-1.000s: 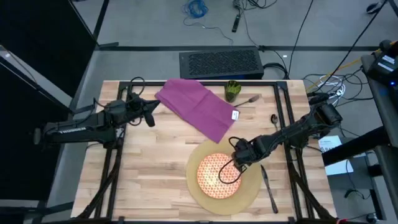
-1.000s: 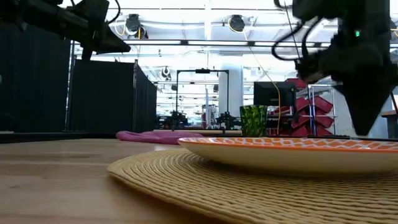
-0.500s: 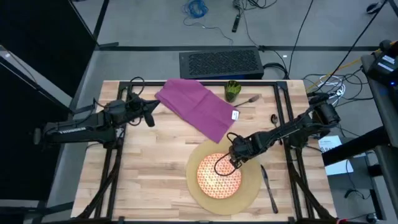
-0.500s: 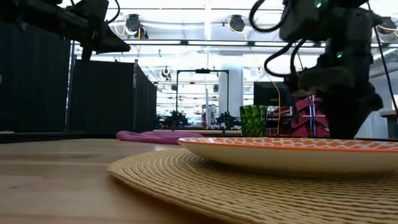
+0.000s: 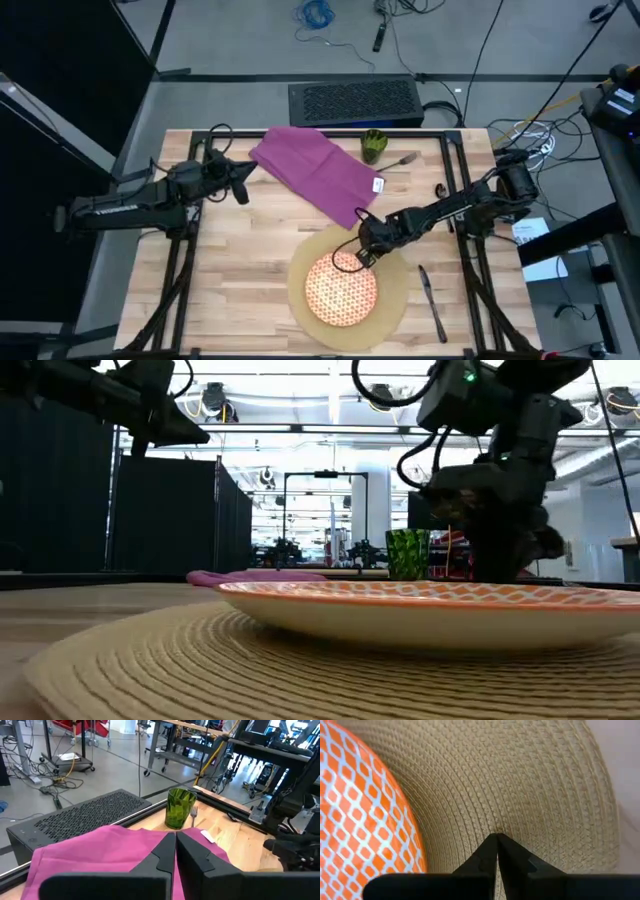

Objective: Set table place
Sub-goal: Adjust the brown table mat, then fold the purple table napkin

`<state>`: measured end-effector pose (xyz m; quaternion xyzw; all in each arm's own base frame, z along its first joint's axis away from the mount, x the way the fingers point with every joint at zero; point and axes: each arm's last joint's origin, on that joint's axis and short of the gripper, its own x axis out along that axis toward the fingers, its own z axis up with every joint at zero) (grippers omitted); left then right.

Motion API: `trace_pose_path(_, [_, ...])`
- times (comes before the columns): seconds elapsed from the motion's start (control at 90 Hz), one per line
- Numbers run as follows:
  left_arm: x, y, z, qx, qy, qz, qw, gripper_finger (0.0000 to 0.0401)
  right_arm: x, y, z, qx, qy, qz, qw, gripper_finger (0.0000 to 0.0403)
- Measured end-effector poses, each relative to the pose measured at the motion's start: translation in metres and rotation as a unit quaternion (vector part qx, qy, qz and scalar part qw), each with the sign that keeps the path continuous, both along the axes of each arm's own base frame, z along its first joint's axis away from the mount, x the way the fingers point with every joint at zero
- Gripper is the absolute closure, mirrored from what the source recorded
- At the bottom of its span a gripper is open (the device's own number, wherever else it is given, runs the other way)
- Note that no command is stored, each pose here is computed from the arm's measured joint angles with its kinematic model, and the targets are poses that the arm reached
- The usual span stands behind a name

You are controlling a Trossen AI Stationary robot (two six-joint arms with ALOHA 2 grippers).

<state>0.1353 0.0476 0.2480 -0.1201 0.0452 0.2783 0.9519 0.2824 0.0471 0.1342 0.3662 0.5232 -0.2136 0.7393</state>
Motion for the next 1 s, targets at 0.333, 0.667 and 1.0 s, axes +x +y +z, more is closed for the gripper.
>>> trace_pose_path(0.333, [-0.001,0.0,0.001,0.001,-0.003,0.0,1.0,0.0401,0.028,-0.011,-0.004,0.006,-0.048,0.026,0.998,0.0403])
trace_pose_path(0.667, [-0.003,-0.001,0.002,0.003,-0.008,0.0,1.0,0.0401,0.063,-0.03,0.015,-0.034,-0.083,0.069,0.994,0.0403])
trace_pose_path(1.0, [-0.013,-0.004,0.006,0.008,-0.02,0.0,1.0,0.0401,0.087,-0.032,0.067,-0.033,-0.104,0.124,0.986,0.0379])
